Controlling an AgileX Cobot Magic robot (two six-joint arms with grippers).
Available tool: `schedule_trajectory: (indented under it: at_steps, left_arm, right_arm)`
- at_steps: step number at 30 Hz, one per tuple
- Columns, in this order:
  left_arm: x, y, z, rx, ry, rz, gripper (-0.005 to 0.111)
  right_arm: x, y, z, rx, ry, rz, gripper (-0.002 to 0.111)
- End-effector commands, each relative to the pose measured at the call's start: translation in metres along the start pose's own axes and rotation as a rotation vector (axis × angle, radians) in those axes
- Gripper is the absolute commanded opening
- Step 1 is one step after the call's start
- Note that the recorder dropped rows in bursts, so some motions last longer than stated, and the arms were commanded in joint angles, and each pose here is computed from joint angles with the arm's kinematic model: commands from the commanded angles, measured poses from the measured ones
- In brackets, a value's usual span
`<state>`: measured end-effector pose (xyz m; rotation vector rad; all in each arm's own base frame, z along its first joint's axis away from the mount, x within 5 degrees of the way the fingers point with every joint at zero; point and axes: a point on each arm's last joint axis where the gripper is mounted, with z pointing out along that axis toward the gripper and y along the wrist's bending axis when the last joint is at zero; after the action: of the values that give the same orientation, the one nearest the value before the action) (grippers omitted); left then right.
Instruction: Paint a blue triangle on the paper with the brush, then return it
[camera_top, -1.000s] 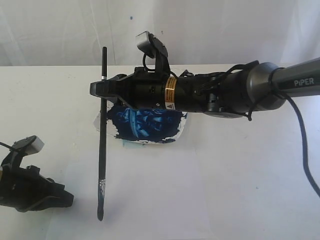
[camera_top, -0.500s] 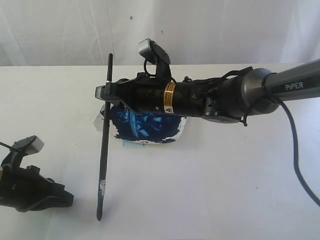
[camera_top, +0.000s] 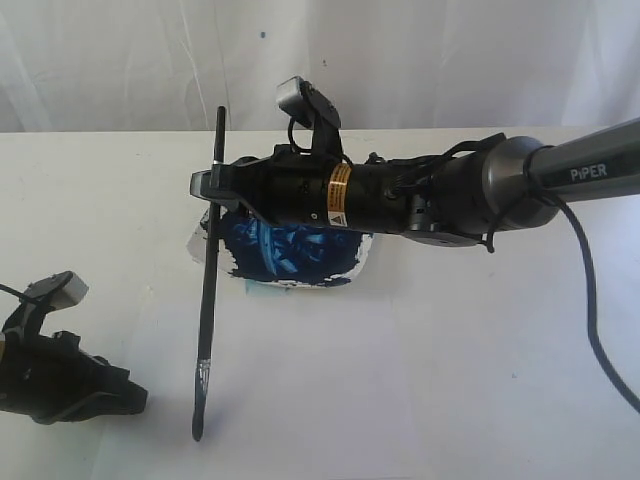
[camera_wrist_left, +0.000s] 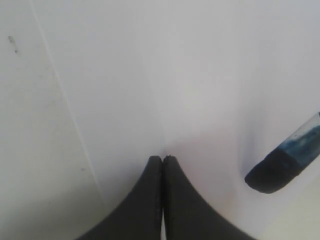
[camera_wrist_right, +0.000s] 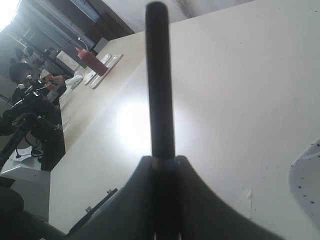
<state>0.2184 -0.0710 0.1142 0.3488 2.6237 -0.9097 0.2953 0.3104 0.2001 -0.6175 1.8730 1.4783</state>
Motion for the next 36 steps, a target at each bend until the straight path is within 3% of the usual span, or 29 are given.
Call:
schedule_trajectory:
  at_steps: [1, 36]
  left_arm:
    - [0.0012, -0.0008, -0.0011, -0.013, 0.001, 0.013, 0.000]
    - [0.0012, -0.0008, -0.0011, -0.013, 0.001, 0.013, 0.000]
  right_arm:
    - [-0.0009, -0.0004, -0.0004, 0.013, -0.004, -0.010, 0.000]
    - [-0.0050, -0.0088, -0.0030, 0.080, -0.031, -0.014, 0.000]
